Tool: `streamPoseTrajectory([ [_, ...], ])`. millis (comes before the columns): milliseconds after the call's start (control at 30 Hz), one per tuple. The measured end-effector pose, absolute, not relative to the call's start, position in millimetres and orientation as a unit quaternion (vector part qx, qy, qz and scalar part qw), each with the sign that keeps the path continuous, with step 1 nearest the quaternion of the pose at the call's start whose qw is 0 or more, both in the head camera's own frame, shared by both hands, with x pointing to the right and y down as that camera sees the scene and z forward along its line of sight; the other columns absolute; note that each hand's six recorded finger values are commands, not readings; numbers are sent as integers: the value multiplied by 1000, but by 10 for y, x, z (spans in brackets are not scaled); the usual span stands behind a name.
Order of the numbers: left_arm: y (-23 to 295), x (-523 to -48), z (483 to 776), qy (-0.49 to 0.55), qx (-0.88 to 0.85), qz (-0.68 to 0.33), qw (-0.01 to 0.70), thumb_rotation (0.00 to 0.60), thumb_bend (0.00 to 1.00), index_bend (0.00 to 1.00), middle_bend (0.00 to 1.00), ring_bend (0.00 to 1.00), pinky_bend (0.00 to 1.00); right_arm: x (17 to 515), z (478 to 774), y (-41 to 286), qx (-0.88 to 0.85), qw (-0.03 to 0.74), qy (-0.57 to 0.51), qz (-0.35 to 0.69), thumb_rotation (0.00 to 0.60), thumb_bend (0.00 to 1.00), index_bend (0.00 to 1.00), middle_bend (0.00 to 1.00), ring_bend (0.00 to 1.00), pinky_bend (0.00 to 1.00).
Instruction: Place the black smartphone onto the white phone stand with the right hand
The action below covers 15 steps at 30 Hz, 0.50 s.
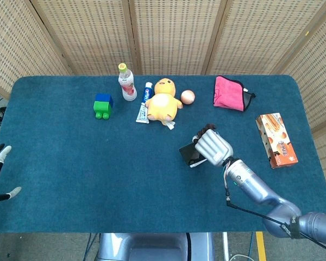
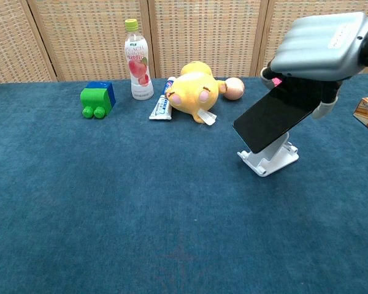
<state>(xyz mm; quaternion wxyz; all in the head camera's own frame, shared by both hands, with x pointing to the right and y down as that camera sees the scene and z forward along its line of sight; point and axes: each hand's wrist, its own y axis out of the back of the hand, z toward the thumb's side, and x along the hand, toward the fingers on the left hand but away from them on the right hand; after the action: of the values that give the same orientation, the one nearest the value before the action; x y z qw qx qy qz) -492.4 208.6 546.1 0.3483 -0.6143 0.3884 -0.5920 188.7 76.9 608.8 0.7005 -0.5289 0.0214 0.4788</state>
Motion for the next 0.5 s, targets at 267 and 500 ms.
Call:
streamPoseTrajectory([
  [267,2084,-4917,5480,385,-614,-595,348,600,0,0,0,0,0,1866,6161,773,-477,725,67,492,600,260,537,491,442,412],
  [500,2083,-4919,5486,385,-613,-596,347,600,0,0,0,0,0,1852,6207,813,-448,727,99,511,600,260,537,491,441,412],
])
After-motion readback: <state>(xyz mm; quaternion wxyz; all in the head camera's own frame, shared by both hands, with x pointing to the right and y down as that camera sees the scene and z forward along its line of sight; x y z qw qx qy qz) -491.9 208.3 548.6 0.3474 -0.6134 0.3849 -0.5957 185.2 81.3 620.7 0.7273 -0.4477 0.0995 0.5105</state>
